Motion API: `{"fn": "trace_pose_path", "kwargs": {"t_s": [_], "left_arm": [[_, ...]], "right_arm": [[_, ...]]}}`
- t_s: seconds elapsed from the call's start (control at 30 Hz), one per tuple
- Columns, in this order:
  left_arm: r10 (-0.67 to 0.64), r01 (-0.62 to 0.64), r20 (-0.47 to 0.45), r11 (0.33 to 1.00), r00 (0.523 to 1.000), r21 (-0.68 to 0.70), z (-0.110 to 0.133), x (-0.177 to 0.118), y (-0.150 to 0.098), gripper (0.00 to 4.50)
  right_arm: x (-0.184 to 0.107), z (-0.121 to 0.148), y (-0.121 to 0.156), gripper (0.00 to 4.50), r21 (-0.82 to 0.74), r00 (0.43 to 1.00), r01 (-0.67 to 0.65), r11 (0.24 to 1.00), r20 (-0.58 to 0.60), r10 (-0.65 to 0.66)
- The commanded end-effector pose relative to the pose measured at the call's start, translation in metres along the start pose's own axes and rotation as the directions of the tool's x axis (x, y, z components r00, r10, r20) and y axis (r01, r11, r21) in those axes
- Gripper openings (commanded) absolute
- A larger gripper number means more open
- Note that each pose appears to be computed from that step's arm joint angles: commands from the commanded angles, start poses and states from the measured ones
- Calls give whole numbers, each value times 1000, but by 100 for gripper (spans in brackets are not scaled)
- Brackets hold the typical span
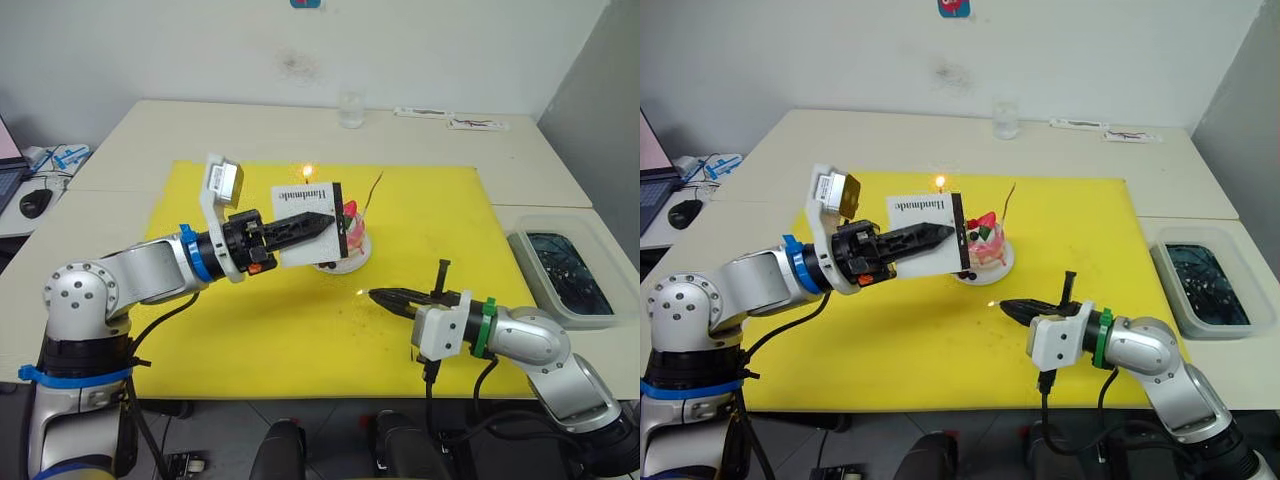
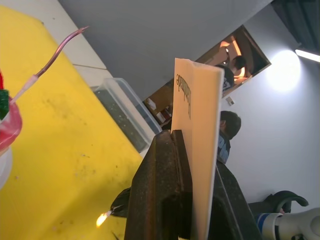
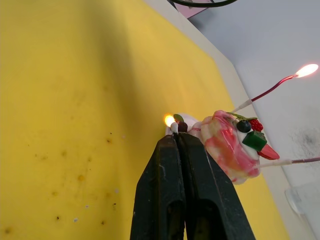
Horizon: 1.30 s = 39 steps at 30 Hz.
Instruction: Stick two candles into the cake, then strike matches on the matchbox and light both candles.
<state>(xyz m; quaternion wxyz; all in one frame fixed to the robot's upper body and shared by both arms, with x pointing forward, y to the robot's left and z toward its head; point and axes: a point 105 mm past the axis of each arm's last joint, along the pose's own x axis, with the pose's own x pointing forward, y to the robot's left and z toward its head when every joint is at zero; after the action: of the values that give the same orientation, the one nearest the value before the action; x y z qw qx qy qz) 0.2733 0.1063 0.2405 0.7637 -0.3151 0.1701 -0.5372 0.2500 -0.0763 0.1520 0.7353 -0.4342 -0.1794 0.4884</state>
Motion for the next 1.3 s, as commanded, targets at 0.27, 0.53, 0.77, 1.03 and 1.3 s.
{"fn": "trace_pose_path", "kwargs": {"t_s": [0.27,0.53,0.77,1.03,1.3], "left_arm": [[122,-118,-131,992,984,41,-37,-33,26,0],[118,-114,-189,993,975,31,-65,-30,38,0],[82,-76,-214,996,973,37,-76,-21,36,0],[61,-53,-221,998,973,42,-79,-15,33,0],[58,-50,-218,998,974,40,-80,-15,33,0]], "right_arm": [[-8,16,-45,2,-58,992,126,990,21,-125],[-6,13,-84,2,-117,979,203,972,-1,-204],[-4,1,-122,2,-171,952,285,943,-61,-299],[1,-11,-145,2,-215,932,324,921,-93,-349],[9,-13,-147,2,-230,940,305,924,-82,-330]]}}
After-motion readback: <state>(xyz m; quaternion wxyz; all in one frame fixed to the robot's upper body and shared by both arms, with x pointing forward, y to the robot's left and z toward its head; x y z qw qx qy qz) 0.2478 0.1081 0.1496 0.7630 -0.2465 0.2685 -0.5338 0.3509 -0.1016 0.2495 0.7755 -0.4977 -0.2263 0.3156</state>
